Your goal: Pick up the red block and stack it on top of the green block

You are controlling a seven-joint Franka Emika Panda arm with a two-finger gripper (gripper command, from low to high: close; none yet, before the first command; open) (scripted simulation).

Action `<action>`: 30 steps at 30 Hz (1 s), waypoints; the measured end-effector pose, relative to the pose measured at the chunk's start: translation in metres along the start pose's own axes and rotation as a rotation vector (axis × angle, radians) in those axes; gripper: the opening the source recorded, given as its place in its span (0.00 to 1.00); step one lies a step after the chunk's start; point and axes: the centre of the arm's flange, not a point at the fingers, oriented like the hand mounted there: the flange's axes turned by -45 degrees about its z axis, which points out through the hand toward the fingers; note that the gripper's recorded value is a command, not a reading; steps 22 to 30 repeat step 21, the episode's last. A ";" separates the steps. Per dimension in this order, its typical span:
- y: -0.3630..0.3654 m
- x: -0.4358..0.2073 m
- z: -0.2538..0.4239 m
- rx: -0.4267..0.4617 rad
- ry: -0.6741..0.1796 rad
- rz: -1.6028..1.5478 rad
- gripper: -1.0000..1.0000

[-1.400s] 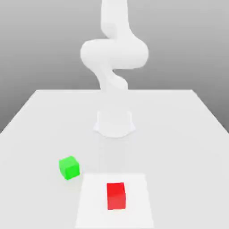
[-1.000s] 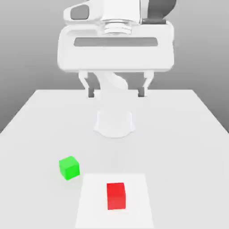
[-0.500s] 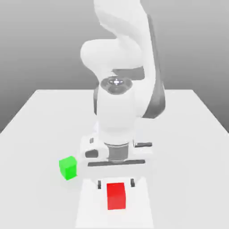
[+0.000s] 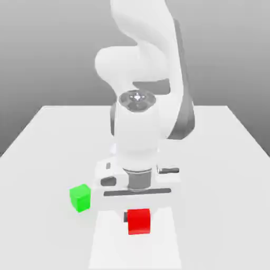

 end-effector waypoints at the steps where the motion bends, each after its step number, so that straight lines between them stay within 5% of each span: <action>1: 0.016 -0.009 -0.006 -0.004 0.000 0.065 0.00; 10: 0.126 -0.118 -0.030 0.004 -0.001 0.698 0.00; 17: 0.130 -0.125 0.021 0.008 -0.002 0.739 0.00; 18: 0.129 -0.125 0.028 0.007 -0.001 0.738 1.00; 30: 0.128 -0.125 0.028 0.007 -0.001 0.736 1.00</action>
